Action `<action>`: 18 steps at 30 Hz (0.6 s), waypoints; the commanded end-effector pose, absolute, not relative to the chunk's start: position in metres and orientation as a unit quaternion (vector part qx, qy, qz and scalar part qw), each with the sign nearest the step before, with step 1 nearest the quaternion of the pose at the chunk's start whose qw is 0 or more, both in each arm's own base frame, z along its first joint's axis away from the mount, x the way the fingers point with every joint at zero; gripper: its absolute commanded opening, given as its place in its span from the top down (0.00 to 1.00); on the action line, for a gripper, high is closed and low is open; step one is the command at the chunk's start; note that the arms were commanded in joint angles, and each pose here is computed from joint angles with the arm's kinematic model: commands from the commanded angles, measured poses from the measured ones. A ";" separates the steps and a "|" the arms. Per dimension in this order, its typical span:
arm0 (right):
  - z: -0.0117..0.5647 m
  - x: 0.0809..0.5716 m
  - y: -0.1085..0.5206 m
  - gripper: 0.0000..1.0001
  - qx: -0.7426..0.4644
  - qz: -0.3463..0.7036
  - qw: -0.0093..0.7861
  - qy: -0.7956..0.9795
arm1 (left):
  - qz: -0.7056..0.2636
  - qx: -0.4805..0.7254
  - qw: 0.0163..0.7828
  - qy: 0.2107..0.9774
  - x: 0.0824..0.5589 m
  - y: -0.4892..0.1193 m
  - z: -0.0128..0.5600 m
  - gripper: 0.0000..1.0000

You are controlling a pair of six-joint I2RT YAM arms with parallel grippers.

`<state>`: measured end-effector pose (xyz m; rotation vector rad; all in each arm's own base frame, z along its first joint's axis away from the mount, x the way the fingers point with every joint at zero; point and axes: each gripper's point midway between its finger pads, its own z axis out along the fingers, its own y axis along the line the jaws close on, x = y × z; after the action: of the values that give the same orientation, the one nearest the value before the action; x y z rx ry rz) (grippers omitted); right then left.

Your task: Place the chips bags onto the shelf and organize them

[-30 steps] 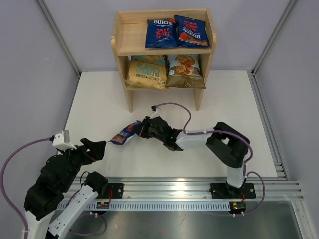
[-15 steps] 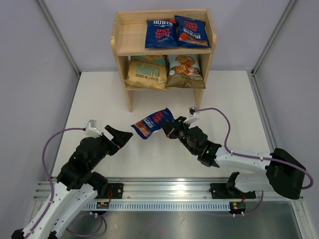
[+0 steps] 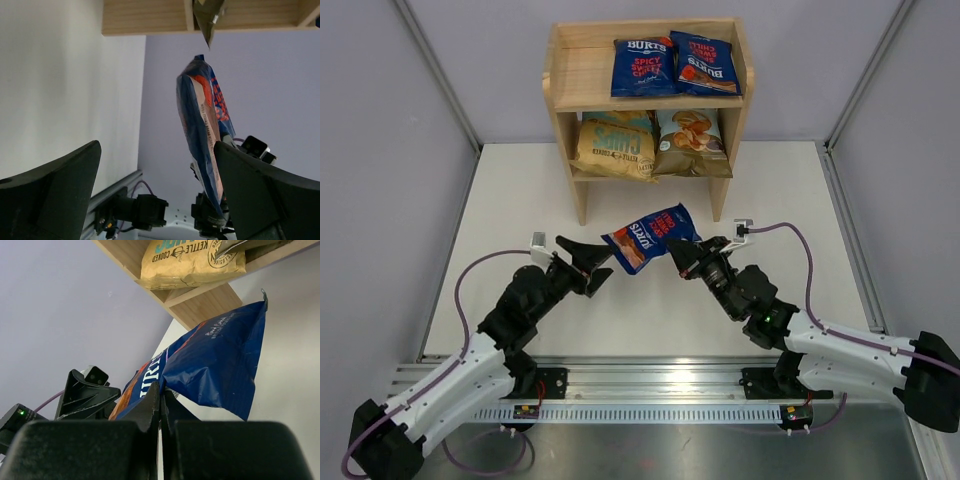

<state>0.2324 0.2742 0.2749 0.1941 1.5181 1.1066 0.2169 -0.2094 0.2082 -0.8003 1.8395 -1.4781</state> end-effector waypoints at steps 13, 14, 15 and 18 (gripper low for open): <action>0.299 0.210 0.269 1.00 0.026 0.510 0.614 0.601 | -0.677 -0.257 0.317 0.612 0.231 -0.275 0.290 0.10; 0.299 0.208 0.270 1.00 0.020 0.513 0.612 0.601 | -0.678 -0.255 0.319 0.612 0.231 -0.275 0.291 0.15; 0.300 0.206 0.269 1.00 0.017 0.516 0.612 0.599 | -0.679 -0.253 0.320 0.611 0.231 -0.277 0.291 0.29; 0.297 0.202 0.269 1.00 0.009 0.518 0.611 0.599 | -0.681 -0.251 0.318 0.610 0.232 -0.280 0.292 0.48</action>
<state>0.2106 0.2704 0.2708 0.0483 1.4833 1.1445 0.2270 -0.2783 0.2457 -0.7087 1.7639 -1.7056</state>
